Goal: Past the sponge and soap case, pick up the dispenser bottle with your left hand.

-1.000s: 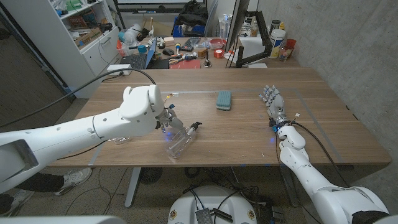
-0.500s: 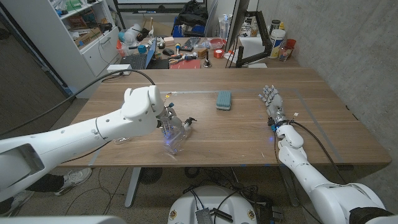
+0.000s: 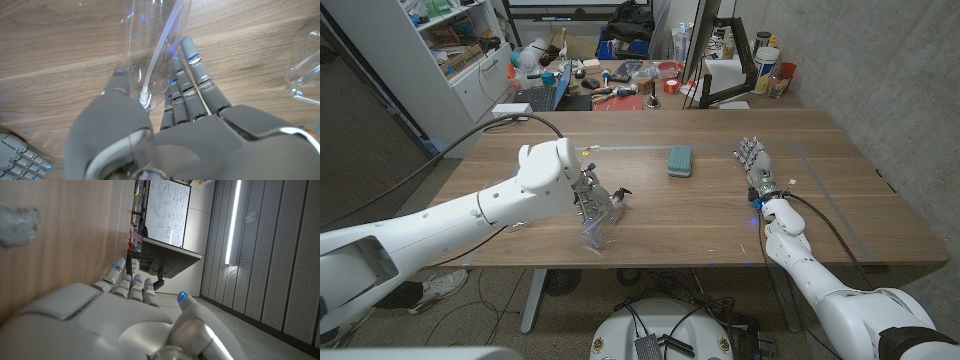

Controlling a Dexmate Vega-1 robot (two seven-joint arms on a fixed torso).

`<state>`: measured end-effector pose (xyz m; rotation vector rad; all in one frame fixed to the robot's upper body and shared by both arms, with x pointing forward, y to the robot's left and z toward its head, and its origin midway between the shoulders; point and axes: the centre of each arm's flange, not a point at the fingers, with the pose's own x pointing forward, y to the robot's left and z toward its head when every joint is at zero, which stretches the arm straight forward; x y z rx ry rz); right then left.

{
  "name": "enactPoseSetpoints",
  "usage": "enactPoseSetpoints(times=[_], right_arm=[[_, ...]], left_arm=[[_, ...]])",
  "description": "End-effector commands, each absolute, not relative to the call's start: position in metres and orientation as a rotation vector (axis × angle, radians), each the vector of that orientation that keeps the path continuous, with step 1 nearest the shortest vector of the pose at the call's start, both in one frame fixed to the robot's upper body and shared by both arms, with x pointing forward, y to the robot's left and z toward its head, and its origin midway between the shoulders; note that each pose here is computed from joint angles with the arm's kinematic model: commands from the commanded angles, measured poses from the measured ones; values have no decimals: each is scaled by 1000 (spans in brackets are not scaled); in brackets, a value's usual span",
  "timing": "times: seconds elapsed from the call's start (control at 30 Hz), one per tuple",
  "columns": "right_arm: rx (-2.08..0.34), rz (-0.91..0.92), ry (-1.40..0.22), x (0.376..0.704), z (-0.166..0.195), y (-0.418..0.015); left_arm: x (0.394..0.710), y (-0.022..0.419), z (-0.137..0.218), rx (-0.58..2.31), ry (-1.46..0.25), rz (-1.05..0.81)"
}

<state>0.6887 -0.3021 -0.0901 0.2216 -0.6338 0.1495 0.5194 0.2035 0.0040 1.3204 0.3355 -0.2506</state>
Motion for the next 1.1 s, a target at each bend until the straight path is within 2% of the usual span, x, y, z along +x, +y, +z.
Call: enactPoseSetpoints(times=[0.03, 1.1], right_arm=[[206, 153, -634, 690, -83, -298], [200, 155, -642, 685, -79, -303]], left_arm=[[522, 214, 2, 1269, 329, -192], [506, 214, 17, 1205, 239, -127]])
